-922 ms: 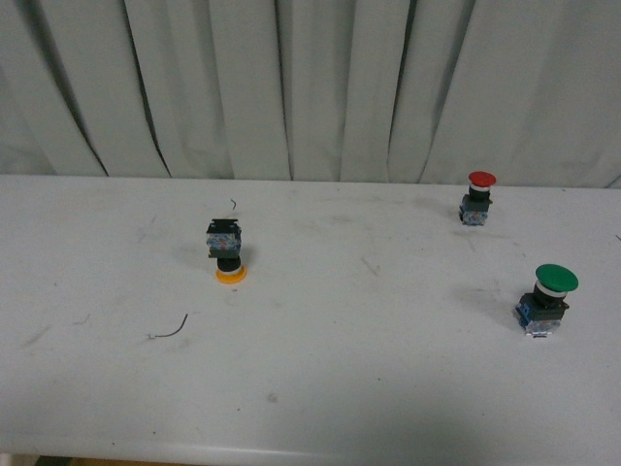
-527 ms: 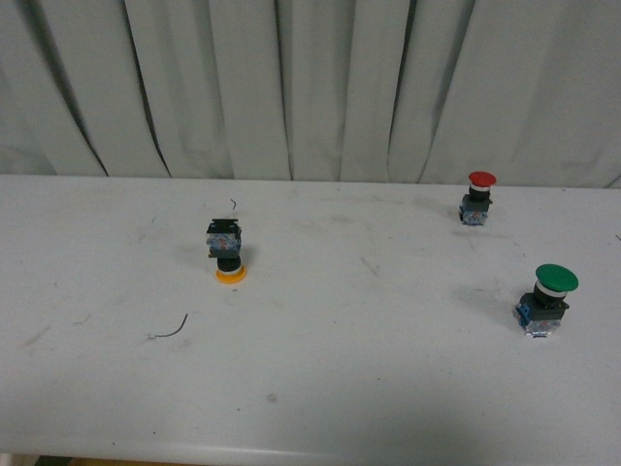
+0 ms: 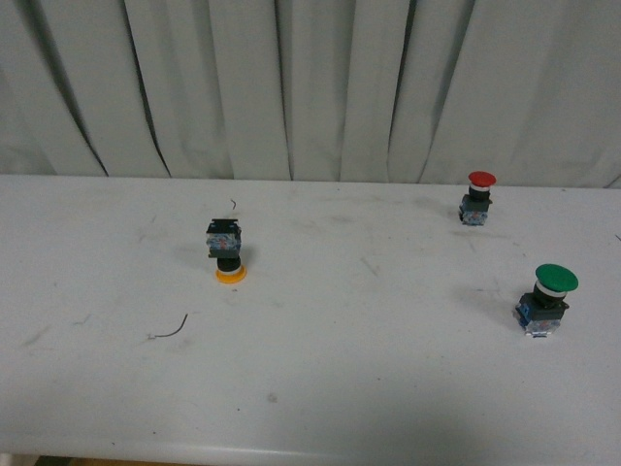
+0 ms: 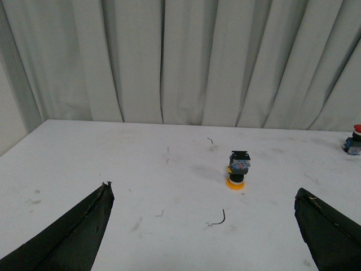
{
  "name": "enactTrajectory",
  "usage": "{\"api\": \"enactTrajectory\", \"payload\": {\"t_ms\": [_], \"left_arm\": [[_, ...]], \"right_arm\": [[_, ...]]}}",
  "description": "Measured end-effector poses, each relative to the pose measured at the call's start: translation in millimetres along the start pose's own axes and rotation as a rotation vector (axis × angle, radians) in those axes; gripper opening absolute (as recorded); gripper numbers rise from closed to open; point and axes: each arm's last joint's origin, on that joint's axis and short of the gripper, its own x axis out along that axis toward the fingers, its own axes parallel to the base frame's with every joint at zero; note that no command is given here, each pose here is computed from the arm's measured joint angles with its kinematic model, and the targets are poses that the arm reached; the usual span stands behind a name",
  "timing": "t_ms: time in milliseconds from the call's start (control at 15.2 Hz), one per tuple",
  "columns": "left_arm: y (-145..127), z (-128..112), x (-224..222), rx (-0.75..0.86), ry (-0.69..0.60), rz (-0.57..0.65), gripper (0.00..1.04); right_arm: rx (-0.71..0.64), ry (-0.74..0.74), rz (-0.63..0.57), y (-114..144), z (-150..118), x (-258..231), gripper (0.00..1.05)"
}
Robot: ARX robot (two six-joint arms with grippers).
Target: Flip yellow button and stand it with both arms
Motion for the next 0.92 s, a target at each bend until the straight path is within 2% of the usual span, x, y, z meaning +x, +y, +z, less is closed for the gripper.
{"api": "enactTrajectory", "payload": {"t_ms": [922], "left_arm": [[0.0,0.0,0.0,0.000,0.000,0.000,0.98]], "right_arm": [[0.000,0.000,0.000,0.0,0.0,0.0,0.98]]}}
